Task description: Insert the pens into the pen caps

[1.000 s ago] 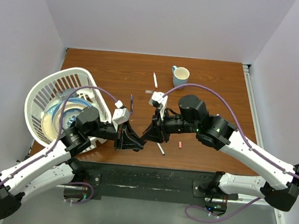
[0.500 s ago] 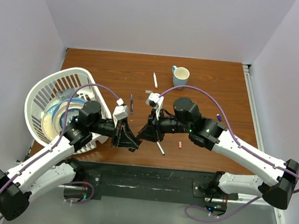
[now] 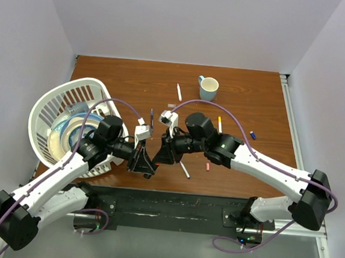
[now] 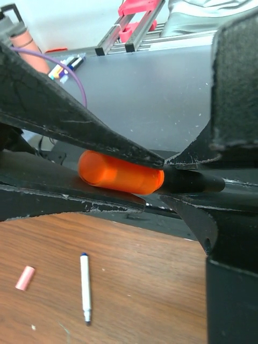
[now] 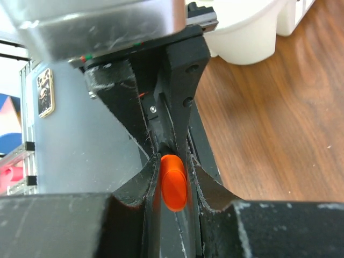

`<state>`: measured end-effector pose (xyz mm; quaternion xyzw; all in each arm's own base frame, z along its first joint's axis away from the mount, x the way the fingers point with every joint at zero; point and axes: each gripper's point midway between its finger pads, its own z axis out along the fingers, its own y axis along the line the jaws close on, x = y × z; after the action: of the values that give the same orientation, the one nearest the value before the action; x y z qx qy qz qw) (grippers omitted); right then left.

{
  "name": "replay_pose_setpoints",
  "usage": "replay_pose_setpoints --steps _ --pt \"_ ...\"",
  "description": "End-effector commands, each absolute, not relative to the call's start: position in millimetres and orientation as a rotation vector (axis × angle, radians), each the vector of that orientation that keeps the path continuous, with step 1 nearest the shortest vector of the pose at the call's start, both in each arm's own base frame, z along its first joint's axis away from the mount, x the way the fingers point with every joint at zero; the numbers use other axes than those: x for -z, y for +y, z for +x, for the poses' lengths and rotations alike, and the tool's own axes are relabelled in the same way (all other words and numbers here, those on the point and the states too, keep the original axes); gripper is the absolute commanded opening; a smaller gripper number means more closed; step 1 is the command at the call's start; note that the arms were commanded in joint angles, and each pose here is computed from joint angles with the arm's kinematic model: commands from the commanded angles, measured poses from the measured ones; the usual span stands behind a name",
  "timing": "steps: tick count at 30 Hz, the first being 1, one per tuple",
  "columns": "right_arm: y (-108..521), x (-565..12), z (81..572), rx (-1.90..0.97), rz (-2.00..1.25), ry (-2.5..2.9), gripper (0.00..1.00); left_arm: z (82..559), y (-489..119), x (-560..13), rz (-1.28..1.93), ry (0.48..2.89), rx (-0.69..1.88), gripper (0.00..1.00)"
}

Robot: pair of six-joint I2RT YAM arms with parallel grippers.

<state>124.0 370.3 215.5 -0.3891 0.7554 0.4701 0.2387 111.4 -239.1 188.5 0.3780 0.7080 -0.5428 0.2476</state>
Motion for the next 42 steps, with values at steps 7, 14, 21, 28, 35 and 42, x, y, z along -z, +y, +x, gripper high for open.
replay_pose_setpoints --steps 7,14,21,28,35,42 --pt "359.9 -153.2 0.2 -1.518 -1.405 2.417 0.00 197.2 -246.1 -320.3 0.888 1.401 1.174 0.00" --pt "356.7 -141.1 -14.0 -1.520 -1.462 2.410 0.00 183.5 -240.8 -334.1 0.918 1.325 1.240 0.00" --pt "370.6 -157.7 -27.4 -1.713 -1.344 2.396 0.00 173.2 -238.6 -345.2 0.907 1.276 1.266 0.00" --pt "325.6 -124.7 -18.9 -1.310 -1.485 2.550 0.00 166.4 -233.4 -326.2 0.943 1.354 1.231 0.00" --pt "343.7 -149.9 -7.4 -1.312 -1.426 2.502 0.00 169.8 -231.6 -314.9 0.927 1.404 1.211 0.00" --pt "369.1 -207.1 -13.7 -1.585 -1.381 2.279 0.00 140.2 -229.3 -345.5 0.987 1.262 1.272 0.00"
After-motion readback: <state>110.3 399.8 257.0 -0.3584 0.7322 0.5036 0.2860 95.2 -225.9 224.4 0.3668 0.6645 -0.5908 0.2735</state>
